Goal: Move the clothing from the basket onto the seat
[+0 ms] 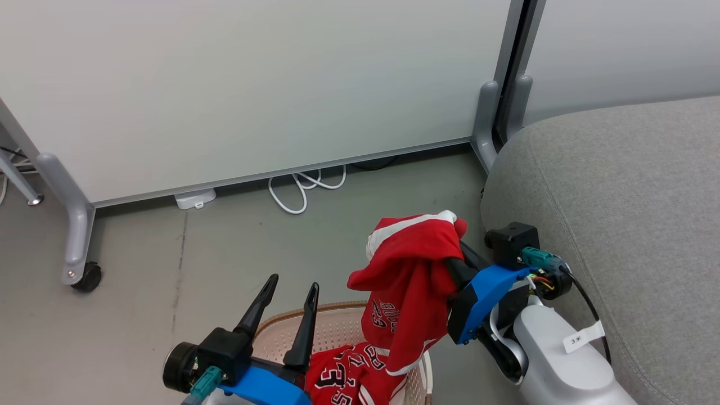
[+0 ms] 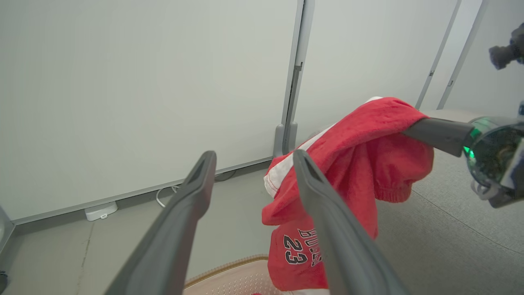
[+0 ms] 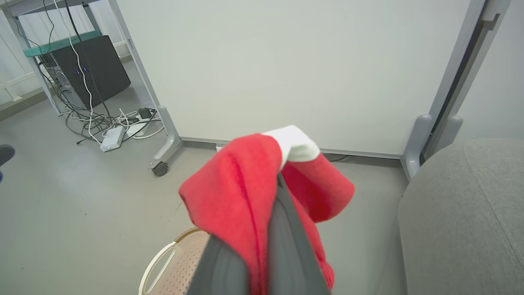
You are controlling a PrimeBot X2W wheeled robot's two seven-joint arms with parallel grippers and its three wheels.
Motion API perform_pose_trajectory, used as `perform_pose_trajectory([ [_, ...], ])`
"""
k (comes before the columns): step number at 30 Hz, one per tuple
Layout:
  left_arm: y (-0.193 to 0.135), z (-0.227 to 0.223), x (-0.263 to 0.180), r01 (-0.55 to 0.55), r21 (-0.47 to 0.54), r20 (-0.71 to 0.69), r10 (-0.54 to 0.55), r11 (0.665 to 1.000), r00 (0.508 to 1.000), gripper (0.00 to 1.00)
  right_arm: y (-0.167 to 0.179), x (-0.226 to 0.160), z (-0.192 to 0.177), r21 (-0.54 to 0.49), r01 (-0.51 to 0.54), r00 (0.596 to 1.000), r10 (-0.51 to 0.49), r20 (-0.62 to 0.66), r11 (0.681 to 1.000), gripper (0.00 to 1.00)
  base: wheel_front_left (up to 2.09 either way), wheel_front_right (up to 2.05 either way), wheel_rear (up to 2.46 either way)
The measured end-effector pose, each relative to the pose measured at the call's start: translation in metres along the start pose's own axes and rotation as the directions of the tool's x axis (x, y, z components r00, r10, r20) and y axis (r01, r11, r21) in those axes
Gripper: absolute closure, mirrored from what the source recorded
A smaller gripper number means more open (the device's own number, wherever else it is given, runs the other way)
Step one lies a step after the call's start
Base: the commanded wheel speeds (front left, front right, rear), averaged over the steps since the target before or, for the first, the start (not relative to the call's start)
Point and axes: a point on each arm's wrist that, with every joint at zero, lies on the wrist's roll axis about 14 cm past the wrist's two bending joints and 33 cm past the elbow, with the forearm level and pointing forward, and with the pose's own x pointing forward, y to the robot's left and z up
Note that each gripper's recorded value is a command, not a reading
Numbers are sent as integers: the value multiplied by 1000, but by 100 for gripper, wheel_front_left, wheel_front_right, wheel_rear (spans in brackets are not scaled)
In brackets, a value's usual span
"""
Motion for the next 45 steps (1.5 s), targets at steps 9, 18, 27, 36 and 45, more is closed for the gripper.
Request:
perform_pose_trajectory([
  [9,-8,-5,6,20,-11,-10,-20,1000,1000,0,-9,-7,0,3,27,1000,-27,4,1000,100,0,0,0],
  [18,-38,-15,27,129,-20,-38,-130,991,991,0,-44,-32,-1,17,133,991,-133,9,991,100,0,0,0],
  [27,-86,-25,52,297,-35,-64,-298,954,952,0,-92,-74,-4,38,292,956,-293,12,956,100,0,0,0],
  [36,-128,-40,66,439,-50,-97,-442,897,892,0,-127,-116,-7,64,424,905,-425,13,904,100,0,0,0],
  [45,-160,-49,75,533,-81,-108,-539,842,835,0,-152,-142,-18,81,517,855,-518,-2,852,100,0,0,0],
])
